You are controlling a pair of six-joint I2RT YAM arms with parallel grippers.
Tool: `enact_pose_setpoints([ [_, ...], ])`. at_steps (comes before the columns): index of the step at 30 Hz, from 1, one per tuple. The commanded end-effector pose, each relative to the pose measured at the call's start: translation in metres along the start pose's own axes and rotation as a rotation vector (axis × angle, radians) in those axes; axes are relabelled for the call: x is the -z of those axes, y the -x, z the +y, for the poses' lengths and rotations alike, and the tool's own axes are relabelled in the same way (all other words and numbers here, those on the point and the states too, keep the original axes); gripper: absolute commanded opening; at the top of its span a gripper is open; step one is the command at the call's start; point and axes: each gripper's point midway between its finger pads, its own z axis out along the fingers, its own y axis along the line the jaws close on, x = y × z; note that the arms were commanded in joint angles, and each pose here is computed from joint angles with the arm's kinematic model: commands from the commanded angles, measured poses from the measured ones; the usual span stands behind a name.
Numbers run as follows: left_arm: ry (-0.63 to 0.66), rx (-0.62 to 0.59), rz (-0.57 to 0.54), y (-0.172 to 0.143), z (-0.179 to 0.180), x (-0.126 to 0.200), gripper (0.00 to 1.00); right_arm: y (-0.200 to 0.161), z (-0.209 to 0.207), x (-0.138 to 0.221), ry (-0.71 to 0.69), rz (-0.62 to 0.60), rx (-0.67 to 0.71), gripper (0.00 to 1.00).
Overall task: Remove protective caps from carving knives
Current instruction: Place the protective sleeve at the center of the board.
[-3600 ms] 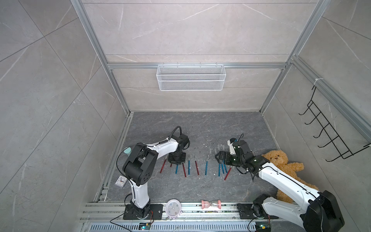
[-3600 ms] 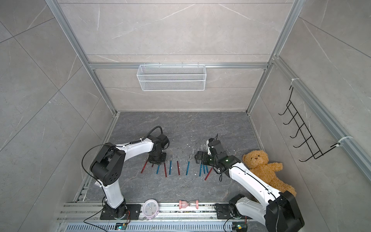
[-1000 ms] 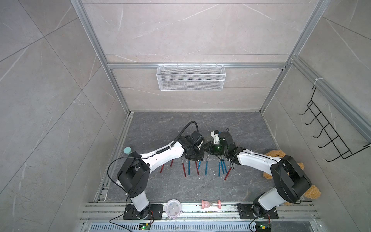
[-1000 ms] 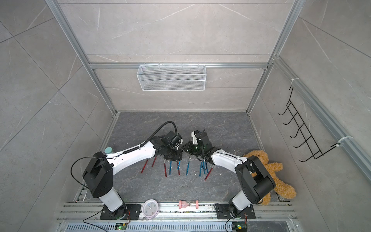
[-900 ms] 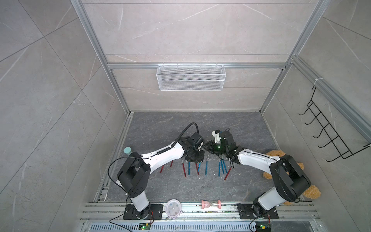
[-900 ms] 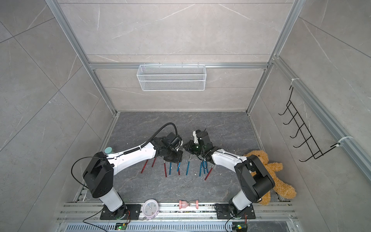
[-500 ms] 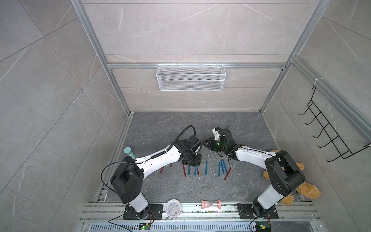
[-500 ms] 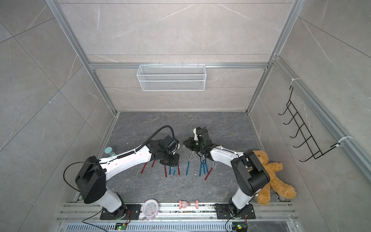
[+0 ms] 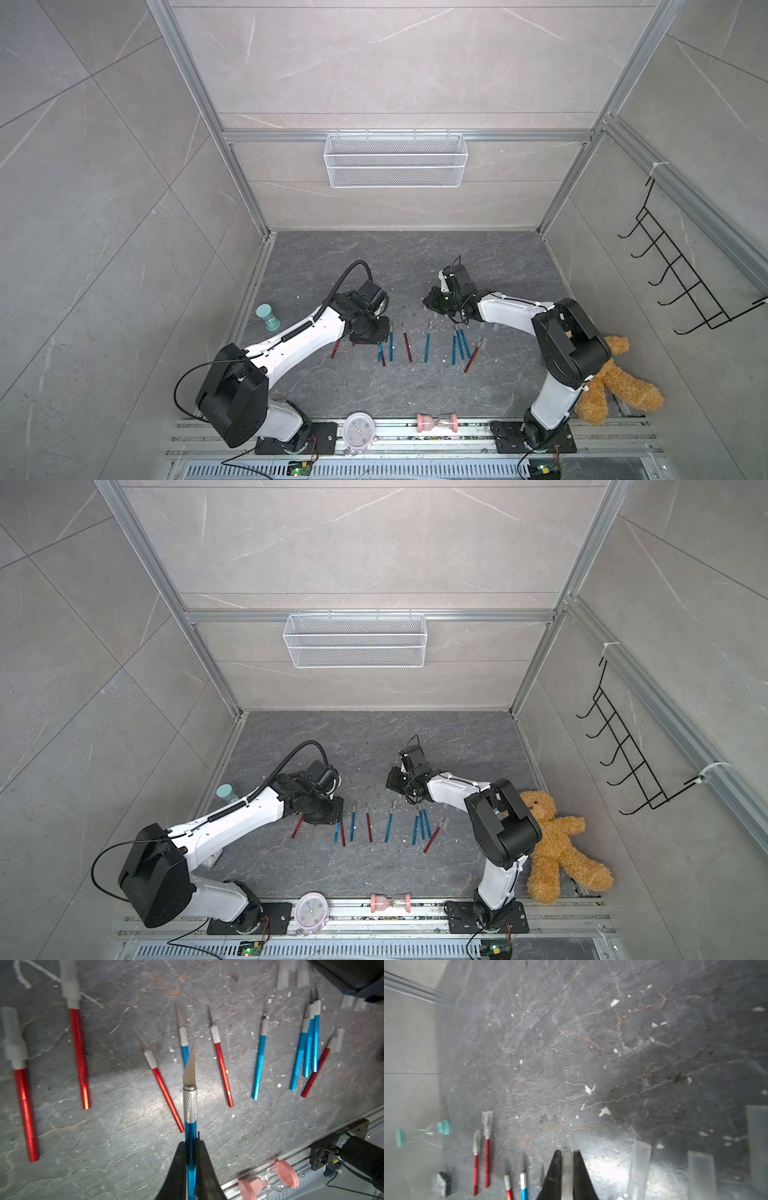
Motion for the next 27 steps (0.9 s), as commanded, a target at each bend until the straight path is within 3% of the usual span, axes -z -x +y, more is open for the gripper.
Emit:
enact_pose_setpoints([
  [1, 0.031, 0.032, -0.004, -0.004, 0.02, 0.008, 0.1, -0.002, -0.011, -0.005, -0.067, 0.021, 0.025, 0.11],
  [6, 0.054, 0.068, 0.006, -0.006, 0.037, 0.004, 0.11, -0.003, -0.016, -0.012, -0.093, 0.039, 0.034, 0.12],
  [27, 0.126, 0.075, 0.048, -0.003, 0.049, -0.012, 0.12, 0.003, -0.017, -0.02, -0.118, 0.045, 0.053, 0.23],
])
